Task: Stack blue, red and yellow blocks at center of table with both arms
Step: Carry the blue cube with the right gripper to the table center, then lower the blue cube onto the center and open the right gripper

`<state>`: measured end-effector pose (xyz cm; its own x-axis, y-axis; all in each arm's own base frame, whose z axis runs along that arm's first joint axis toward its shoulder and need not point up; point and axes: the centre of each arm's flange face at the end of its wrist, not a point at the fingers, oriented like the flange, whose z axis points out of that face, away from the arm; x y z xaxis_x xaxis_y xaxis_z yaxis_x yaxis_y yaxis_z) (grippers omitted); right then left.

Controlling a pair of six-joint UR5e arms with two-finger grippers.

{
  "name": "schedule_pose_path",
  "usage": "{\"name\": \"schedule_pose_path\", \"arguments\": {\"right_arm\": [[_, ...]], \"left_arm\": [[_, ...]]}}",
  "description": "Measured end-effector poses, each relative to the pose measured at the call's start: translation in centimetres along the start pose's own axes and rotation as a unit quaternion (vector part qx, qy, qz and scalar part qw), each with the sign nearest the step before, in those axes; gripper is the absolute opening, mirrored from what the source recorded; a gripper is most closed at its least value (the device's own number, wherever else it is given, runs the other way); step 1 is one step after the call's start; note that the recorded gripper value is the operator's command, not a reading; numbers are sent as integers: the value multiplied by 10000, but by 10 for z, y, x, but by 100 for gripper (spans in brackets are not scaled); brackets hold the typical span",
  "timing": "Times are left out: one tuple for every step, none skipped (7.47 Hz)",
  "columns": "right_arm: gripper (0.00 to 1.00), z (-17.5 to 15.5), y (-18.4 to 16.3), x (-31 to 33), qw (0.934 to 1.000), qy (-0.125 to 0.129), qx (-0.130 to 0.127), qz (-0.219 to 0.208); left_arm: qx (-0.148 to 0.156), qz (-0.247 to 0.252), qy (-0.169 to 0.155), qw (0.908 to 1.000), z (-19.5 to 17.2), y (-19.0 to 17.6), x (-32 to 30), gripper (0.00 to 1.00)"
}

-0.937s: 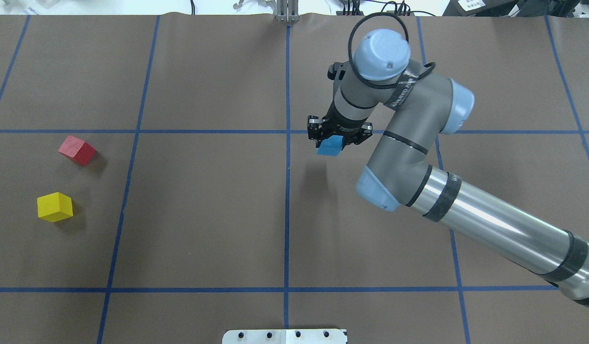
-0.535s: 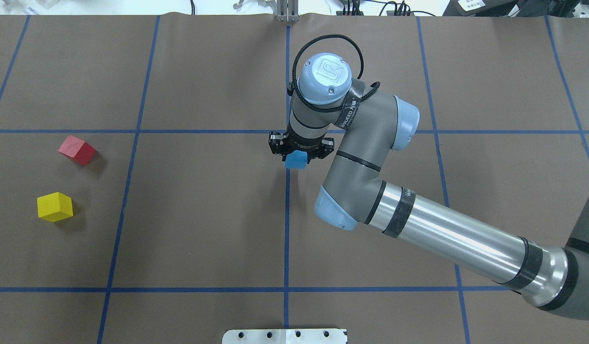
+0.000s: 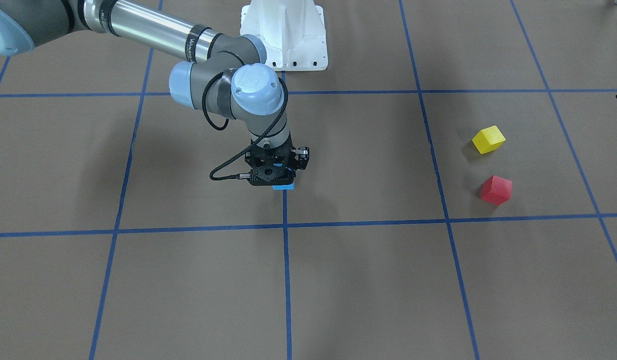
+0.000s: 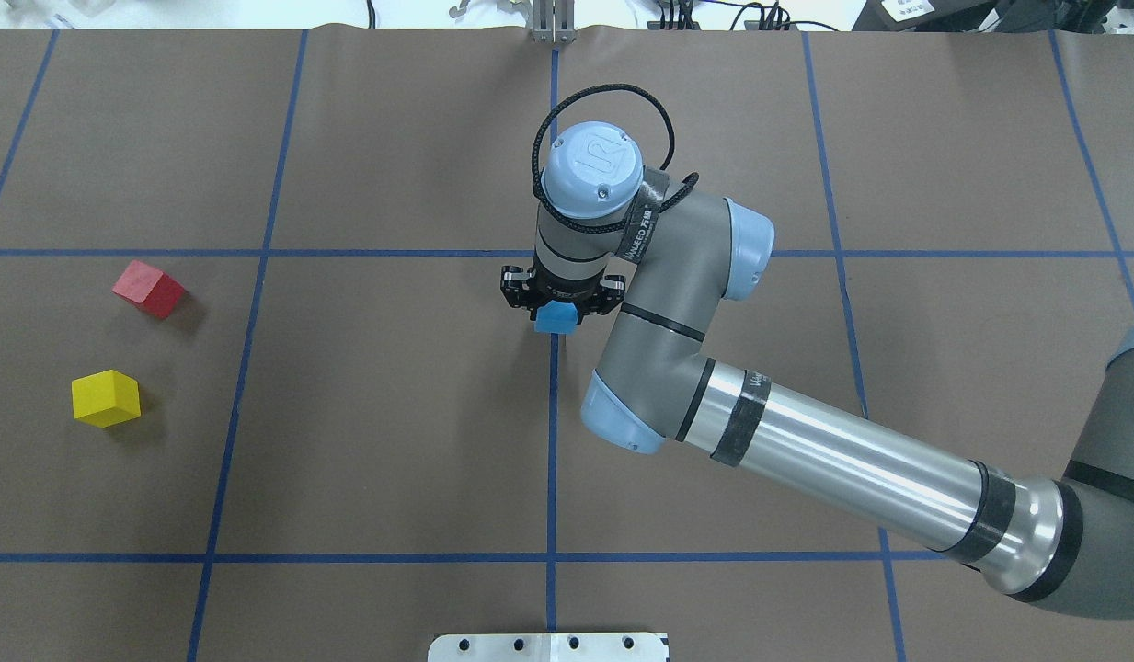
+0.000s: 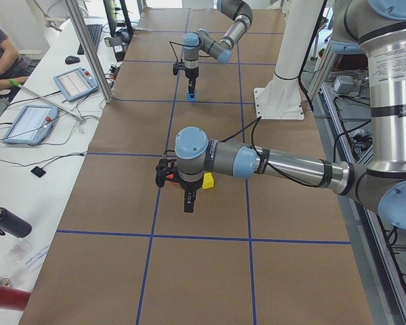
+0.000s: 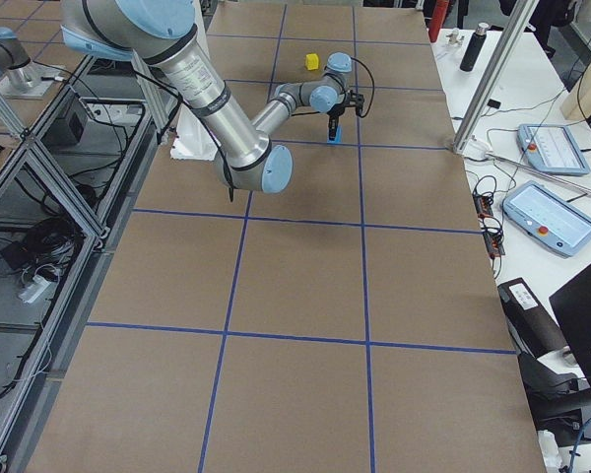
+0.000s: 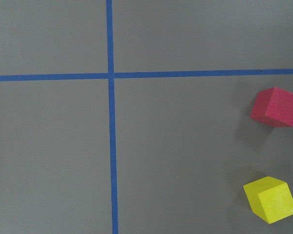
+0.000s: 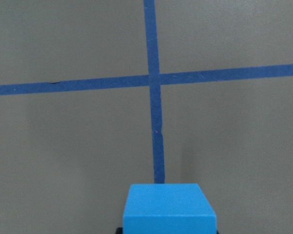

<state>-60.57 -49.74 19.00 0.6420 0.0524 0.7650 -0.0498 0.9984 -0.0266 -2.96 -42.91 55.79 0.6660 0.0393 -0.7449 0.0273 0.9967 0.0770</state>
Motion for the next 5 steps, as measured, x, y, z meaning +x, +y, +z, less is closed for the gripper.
{"name": "schedule_pose_path", "arguments": {"right_arm": [[0,2,-1,0,10000,30,19,0],[0,5,-2,0,10000,56,27,0],[0,6,-3,-1,10000,71,30,-9],[0,7,-4,-3,9999,87,30,-58],[0,8,-5,-4,9999,100,28,-132]], "left_arm": [[1,-2,0,10000,0,0,0,100],[1,-4,0,10000,0,0,0,100],[2,-4,2,10000,0,0,0,100],[5,-1,6,10000,-1,0,1,100],[7,1,21,10000,-1,0,2,100]]}}
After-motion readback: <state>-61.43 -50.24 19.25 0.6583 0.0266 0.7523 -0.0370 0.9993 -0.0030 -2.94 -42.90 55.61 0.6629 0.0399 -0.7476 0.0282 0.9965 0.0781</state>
